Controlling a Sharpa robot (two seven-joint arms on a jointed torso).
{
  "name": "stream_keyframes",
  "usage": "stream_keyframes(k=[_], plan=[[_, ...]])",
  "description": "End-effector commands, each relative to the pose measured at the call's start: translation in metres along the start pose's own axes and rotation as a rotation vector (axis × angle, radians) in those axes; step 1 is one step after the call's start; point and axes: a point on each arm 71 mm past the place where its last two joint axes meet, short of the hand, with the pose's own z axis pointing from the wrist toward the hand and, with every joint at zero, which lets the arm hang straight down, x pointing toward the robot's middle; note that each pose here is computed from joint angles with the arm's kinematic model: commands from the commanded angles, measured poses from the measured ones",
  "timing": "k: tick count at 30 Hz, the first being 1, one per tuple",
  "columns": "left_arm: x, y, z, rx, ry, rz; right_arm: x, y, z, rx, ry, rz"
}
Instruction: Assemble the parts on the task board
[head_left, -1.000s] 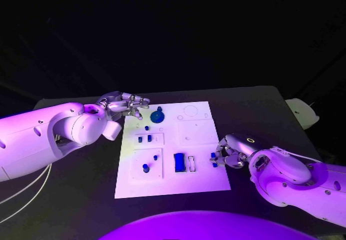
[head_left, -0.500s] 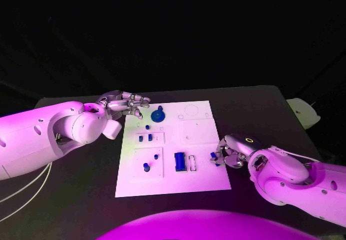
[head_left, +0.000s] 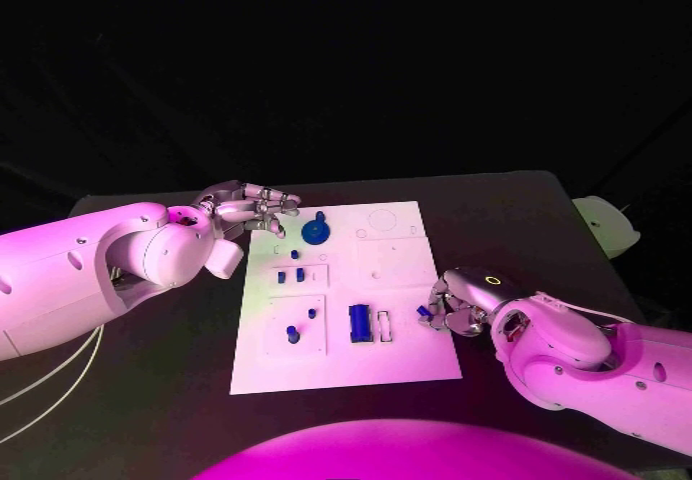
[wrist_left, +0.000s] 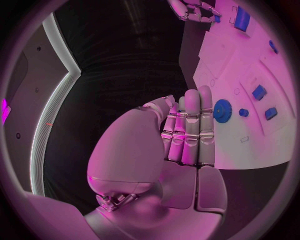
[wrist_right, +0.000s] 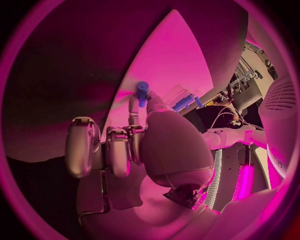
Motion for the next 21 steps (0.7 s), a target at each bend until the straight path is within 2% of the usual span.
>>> stream_keyframes(k=[1, 4, 10, 17, 21], plan=[[0.0031, -0.001, 0.0002, 0.004, 0.021, -0.003, 0.012, -0.004, -0.002, 0.02, 0.072, -0.04], [0.0032, -0.0009, 0.0003, 0.003, 0.021, -0.003, 0.011, -0.003, -0.002, 0.018, 0.069, -0.038], [0.0032, -0.0009, 0.0004, 0.002, 0.02, -0.003, 0.008, 0.0, -0.004, 0.016, 0.031, 0.013], [0.0044, -0.0005, 0.0008, -0.003, 0.028, -0.003, 0.001, 0.007, -0.012, 0.014, -0.026, 0.156], [0.0057, -0.0004, 0.0011, -0.007, 0.035, -0.003, -0.001, 0.012, -0.015, 0.016, -0.031, 0.231]])
